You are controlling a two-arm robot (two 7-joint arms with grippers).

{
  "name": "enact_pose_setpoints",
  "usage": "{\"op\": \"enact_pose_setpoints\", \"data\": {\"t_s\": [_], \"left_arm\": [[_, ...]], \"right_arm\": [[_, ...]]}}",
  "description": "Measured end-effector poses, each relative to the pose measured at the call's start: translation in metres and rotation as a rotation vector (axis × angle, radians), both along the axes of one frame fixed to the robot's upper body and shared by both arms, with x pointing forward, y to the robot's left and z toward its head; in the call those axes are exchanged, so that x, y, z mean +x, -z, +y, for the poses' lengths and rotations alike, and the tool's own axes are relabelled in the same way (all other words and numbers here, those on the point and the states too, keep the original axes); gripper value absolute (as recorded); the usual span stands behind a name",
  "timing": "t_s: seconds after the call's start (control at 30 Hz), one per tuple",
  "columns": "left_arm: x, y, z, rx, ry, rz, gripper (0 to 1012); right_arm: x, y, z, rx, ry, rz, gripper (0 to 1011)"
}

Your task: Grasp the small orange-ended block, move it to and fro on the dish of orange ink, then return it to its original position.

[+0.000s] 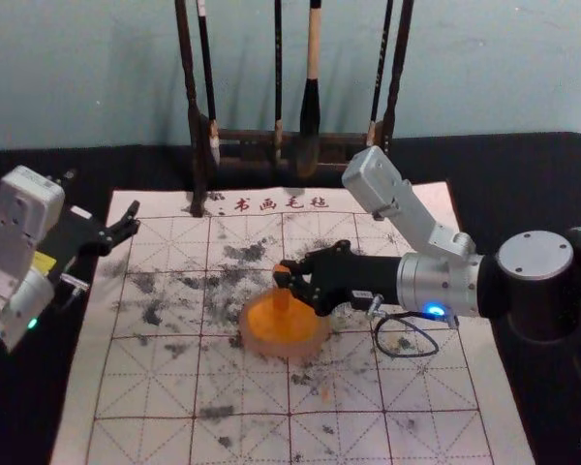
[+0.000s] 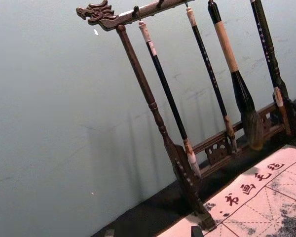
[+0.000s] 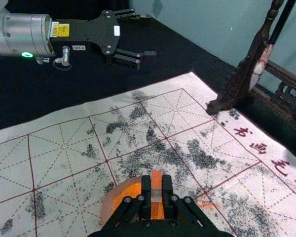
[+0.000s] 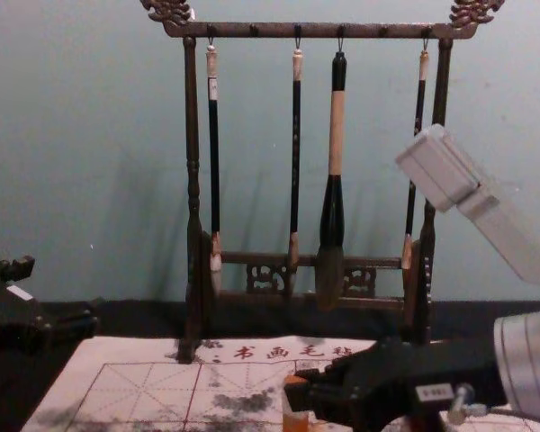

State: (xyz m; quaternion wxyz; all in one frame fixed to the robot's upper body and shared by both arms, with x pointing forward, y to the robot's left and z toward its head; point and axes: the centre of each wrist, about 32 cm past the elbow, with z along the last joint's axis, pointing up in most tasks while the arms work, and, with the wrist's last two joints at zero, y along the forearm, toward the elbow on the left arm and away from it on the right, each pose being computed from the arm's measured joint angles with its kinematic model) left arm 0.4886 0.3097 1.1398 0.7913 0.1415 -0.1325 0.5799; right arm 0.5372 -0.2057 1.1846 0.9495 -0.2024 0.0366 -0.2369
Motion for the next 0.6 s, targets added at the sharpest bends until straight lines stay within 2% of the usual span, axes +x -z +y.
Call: {"op": "enact_pose_setpoints", "data": {"t_s": [0.6], "left_arm": [[0.0000,0.0000,0.0000,0.000,0.000,0.000,1001]], "right_arm": [[-0.004,0.000,-0.013,-0.003,0.023,-0.003,126]]}}
